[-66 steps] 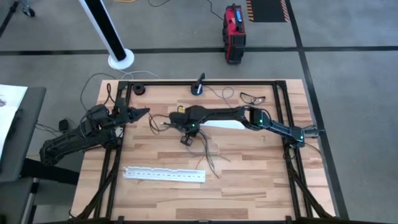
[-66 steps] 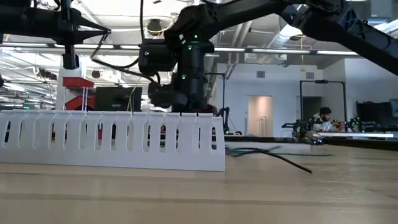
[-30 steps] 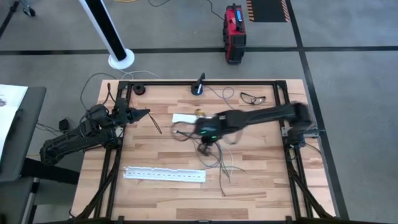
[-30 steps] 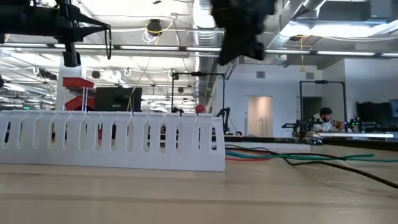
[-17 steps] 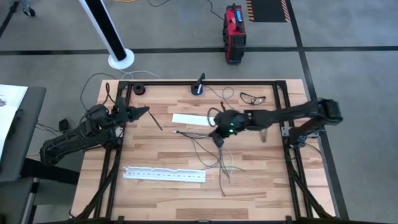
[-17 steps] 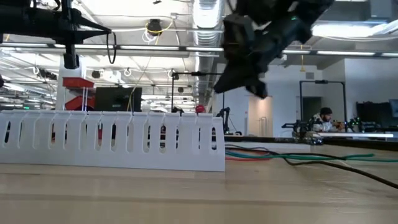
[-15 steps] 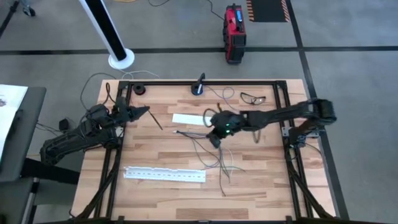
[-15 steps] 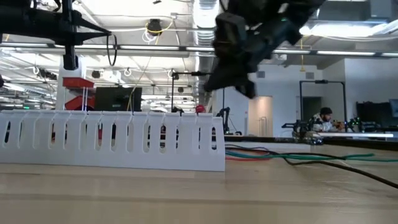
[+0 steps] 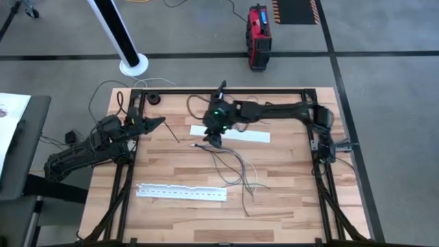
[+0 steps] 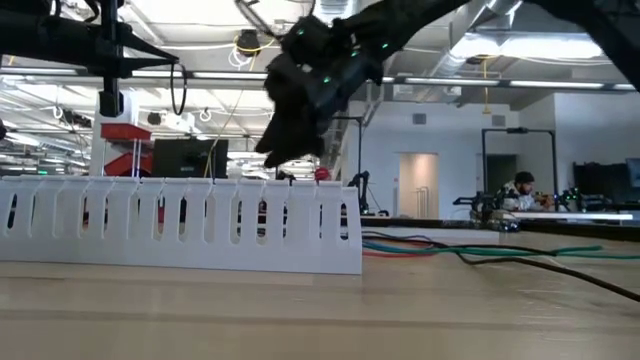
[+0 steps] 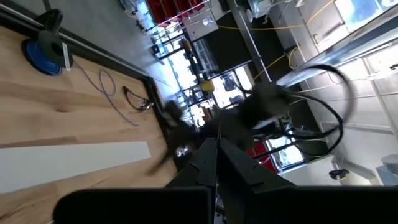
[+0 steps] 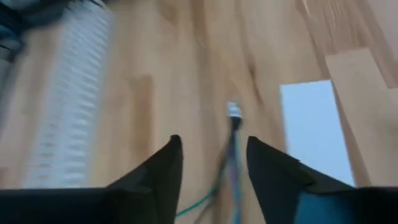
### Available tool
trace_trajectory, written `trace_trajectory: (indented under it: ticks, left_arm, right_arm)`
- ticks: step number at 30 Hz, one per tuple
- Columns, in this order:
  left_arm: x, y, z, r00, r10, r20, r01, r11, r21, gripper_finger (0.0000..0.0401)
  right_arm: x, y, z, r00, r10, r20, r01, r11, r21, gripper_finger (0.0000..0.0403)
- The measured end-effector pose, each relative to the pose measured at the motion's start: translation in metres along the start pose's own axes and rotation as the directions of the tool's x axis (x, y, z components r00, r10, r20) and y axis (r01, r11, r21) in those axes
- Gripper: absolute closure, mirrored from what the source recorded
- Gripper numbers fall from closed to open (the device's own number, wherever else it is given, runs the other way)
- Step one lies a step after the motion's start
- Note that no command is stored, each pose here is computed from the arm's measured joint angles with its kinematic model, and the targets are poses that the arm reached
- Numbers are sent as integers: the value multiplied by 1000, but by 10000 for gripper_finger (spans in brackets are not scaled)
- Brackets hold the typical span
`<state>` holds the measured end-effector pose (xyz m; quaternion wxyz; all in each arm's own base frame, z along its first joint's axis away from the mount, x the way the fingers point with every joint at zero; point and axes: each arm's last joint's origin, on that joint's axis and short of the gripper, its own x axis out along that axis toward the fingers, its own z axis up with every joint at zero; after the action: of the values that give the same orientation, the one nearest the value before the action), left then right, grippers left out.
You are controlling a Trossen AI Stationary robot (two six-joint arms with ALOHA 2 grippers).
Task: Ziptie cables
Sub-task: Wrap the colored cables with the black zip tie
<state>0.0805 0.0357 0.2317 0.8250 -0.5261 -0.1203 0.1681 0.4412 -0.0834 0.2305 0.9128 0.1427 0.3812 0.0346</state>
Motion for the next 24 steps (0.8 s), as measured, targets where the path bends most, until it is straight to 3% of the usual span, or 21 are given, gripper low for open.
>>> trace_trajectory:
  ticks: [3,8,12,24]
  left_arm:
    - [0,0,0,1000,1,0,-1,1000,10,401]
    - [0,0,0,1000,-4,-10,5,1000,13,401]
    - [0,1,-1,1000,10,-21,-10,1000,12,401]
    - [0,2,-1,1000,10,-27,-10,1000,2,401]
  right_arm:
    - [27,-9,0,999,-6,-49,6,1000,-4,212]
    - [60,-15,-5,993,29,-117,-30,1000,0,209]
    - [71,-17,-5,993,-8,-116,4,999,-38,214]
    - [118,-13,-30,979,-17,-204,19,1000,8,220]
